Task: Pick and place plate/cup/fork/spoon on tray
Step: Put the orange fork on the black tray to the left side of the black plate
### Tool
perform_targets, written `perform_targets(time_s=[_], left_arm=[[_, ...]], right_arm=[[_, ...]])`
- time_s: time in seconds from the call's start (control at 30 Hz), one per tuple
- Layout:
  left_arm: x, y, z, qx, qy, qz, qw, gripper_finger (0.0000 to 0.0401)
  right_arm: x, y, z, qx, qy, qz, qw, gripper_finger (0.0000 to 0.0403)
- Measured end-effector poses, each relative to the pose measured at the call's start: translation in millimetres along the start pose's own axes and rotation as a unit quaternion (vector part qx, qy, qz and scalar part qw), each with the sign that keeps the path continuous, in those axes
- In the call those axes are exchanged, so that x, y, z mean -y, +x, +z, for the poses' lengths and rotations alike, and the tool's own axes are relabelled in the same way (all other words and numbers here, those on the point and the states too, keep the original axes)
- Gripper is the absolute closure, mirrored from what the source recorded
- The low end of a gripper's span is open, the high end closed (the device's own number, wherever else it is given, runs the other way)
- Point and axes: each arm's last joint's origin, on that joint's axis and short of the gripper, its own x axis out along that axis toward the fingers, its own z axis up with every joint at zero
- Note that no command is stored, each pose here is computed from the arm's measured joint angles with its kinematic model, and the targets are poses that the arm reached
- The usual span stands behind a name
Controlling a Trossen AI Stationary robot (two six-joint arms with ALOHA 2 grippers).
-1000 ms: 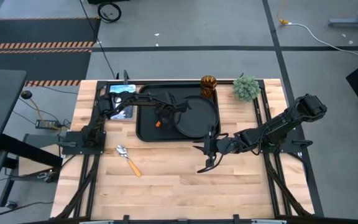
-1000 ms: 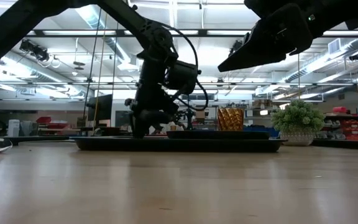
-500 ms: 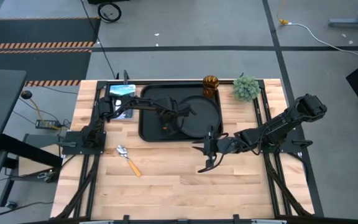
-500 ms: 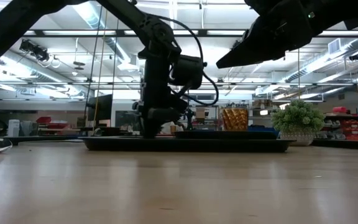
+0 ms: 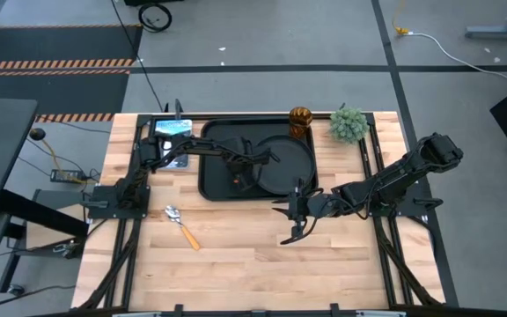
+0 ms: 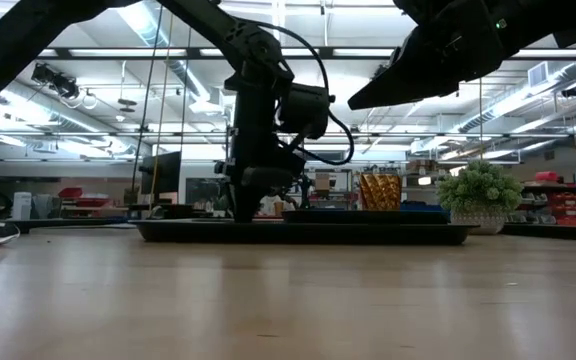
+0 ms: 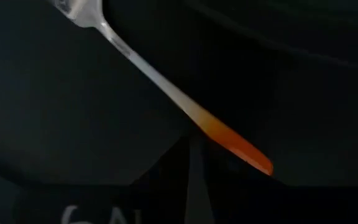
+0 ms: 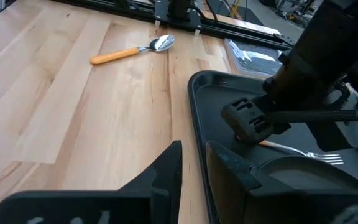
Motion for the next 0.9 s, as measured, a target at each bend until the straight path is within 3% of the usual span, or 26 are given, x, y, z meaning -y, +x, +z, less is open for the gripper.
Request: perform_targets(time_s=[0.5, 0.9], left_arm=[[12.1, -6.9, -6.3, -0.03, 0.038, -0.025, 0.998, 0.0349], [15.9, -8.1, -9.2, -0.032, 0.052, 0.0, 0.998, 0.0349]], right_arm=[[-0.1, 0.0, 0.1, 0.0, 0.001, 0.001, 1.0, 0.0322], [-1.8, -0.5, 1.6, 0.008, 0.007, 0.015, 1.0, 0.0322]])
